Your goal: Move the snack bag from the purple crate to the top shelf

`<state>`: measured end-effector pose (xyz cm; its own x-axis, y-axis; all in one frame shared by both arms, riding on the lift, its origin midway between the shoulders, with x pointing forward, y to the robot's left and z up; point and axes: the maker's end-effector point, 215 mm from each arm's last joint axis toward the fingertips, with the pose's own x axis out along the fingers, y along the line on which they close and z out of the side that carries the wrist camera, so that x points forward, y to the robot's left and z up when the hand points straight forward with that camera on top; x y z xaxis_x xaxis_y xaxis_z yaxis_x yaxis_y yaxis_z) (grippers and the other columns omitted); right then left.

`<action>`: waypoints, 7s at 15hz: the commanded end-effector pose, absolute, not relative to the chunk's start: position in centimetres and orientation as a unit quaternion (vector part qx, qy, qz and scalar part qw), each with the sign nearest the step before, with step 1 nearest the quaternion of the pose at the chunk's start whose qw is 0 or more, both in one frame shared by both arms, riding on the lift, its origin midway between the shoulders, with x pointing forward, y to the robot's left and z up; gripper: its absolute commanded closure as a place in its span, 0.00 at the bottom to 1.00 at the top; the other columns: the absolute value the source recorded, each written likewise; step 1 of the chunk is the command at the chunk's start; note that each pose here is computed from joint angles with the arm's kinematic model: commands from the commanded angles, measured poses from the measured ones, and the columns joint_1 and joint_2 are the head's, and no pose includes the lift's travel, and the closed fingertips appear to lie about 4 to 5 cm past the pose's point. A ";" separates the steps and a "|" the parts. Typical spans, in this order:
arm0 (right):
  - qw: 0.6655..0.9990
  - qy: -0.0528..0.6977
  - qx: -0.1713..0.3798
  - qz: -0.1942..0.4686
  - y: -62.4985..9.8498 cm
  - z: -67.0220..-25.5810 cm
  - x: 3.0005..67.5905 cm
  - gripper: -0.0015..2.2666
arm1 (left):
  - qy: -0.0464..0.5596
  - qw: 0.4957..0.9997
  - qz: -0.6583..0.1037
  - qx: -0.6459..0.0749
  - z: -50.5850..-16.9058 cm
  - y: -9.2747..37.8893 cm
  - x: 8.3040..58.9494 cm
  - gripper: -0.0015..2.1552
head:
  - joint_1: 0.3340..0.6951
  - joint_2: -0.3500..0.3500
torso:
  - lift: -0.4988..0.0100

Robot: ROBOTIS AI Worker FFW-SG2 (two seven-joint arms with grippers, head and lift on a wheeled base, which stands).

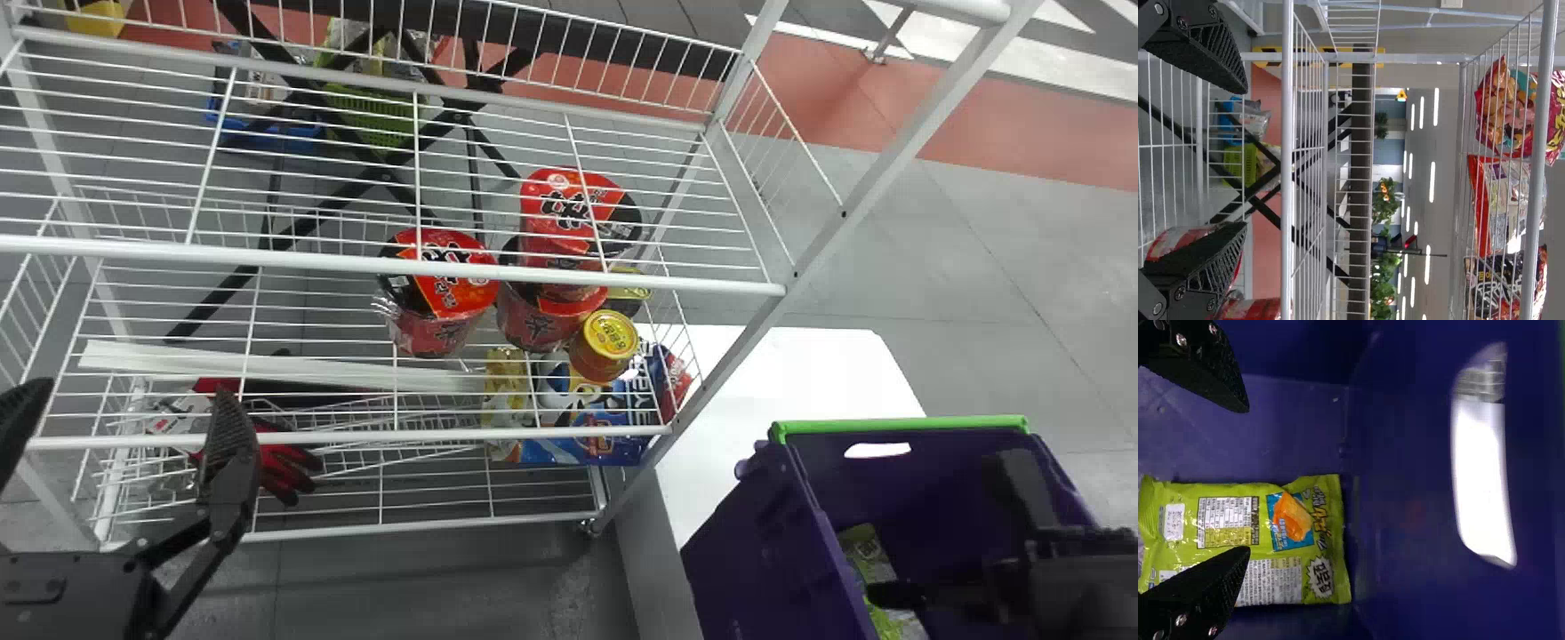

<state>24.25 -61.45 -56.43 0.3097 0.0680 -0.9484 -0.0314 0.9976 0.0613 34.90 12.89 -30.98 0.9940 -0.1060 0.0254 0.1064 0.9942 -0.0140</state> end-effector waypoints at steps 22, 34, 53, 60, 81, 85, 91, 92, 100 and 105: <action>0.770 0.628 -0.059 -0.098 -65.9 -65.5 17.5 0.02 | -0.006 0.998 -0.063 -0.023 -32.2 13.1 35.7 0.05 | 1.00 0.00 | 0.09; 0.769 0.631 -0.071 -0.072 -66.9 -67.3 18.2 0.01 | -0.007 0.998 -0.065 -0.021 -32.4 13.1 35.3 0.05 | 1.00 0.00 | 0.09; 0.759 0.644 -0.057 -0.081 -64.2 -70.5 17.4 0.80 | -0.022 0.997 -0.073 -0.020 -32.0 14.5 35.8 0.05 | 1.00 0.00 | 0.09; 0.785 0.614 -0.066 -0.044 -63.1 -70.5 19.2 0.94 | -0.014 0.997 -0.070 -0.020 -32.0 13.0 35.1 0.05 | 1.00 0.00 | 0.09; 0.787 0.612 -0.073 -0.024 -61.7 -71.4 17.5 0.99 | -0.014 0.997 -0.069 -0.019 -32.0 12.7 35.2 0.05 | 1.00 0.00 | 0.21; 0.788 0.612 -0.071 -0.021 -61.0 -71.7 17.5 0.99 | -0.017 0.997 -0.069 -0.020 -31.6 12.8 35.1 0.05 | 1.00 0.00 | 0.25; 0.792 0.607 -0.067 -0.017 -60.4 -71.7 17.6 0.99 | -0.022 0.997 -0.071 -0.020 -30.9 12.4 34.8 0.05 | 1.00 0.00 | 0.29; 0.791 0.608 -0.064 -0.016 -60.3 -71.6 17.6 0.99 | -0.017 0.997 -0.071 -0.018 -31.2 12.4 34.7 0.05 | 1.00 0.00 | 0.30; 0.807 0.588 -0.029 -0.036 -59.6 -71.1 17.0 0.99 | -0.020 0.997 -0.070 -0.017 -31.1 12.5 35.0 0.05 | 1.00 0.00 | 0.36; 0.824 0.565 -0.002 -0.038 -59.0 -70.2 17.6 0.99 | -0.017 0.997 -0.070 -0.014 -31.6 12.5 35.7 0.05 | 1.00 0.00 | 0.40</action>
